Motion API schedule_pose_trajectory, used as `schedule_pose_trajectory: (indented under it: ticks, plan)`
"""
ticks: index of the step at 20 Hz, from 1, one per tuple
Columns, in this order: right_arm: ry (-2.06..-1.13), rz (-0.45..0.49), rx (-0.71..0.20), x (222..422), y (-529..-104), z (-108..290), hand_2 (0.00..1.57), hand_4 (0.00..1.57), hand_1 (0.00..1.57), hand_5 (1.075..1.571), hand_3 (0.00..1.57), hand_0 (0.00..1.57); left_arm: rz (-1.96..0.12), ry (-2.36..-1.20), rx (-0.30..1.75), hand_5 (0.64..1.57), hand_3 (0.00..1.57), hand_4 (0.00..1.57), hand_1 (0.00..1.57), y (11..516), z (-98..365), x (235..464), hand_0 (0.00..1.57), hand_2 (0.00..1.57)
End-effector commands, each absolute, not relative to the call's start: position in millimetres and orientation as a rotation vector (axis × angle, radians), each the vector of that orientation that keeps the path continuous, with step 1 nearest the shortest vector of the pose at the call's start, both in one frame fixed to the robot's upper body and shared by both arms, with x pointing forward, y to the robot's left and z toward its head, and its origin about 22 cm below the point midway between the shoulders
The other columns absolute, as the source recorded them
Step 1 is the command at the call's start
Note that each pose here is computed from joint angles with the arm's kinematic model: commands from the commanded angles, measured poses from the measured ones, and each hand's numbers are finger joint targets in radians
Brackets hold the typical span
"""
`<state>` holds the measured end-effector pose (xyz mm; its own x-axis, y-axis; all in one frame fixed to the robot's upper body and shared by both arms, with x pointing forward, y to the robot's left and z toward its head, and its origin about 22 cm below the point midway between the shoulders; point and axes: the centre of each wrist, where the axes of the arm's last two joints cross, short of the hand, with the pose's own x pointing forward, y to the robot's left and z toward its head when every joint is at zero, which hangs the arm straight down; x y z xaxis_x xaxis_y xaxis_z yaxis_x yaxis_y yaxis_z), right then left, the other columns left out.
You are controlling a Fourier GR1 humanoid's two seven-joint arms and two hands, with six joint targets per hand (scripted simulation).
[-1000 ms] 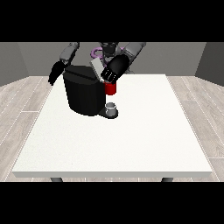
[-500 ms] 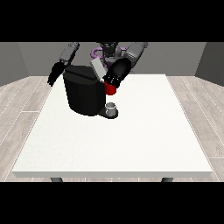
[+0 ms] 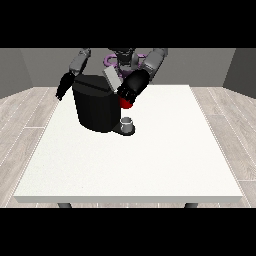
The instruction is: Insert the coffee pod into the coffee machine and close the lid
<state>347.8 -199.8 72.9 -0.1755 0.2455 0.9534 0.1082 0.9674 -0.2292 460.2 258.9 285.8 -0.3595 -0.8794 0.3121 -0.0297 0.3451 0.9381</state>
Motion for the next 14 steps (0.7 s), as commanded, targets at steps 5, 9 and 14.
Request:
schedule_pose_trajectory:
  ticks: [5,9,14]
  plan:
    - [-1.764,0.136,-0.280,351.9,-200.5,76.6,0.00,0.10,0.00,1.571,0.00,0.00,-1.127,-1.724,0.865,1.571,0.97,0.00,1.23,255.0,307.8,458.8,1.23,1.21]
    - [-1.785,0.134,-0.265,350.8,-196.1,74.5,0.00,0.07,0.00,1.571,0.00,0.00,-1.183,-1.782,0.927,1.571,0.84,0.00,1.14,271.4,320.2,452.7,1.14,1.12]
    - [-1.779,0.156,-0.272,356.3,-189.5,89.8,0.00,0.19,0.00,1.571,0.00,0.00,-1.183,-1.752,0.980,1.571,0.66,0.00,0.81,270.8,324.2,453.3,0.81,0.91]
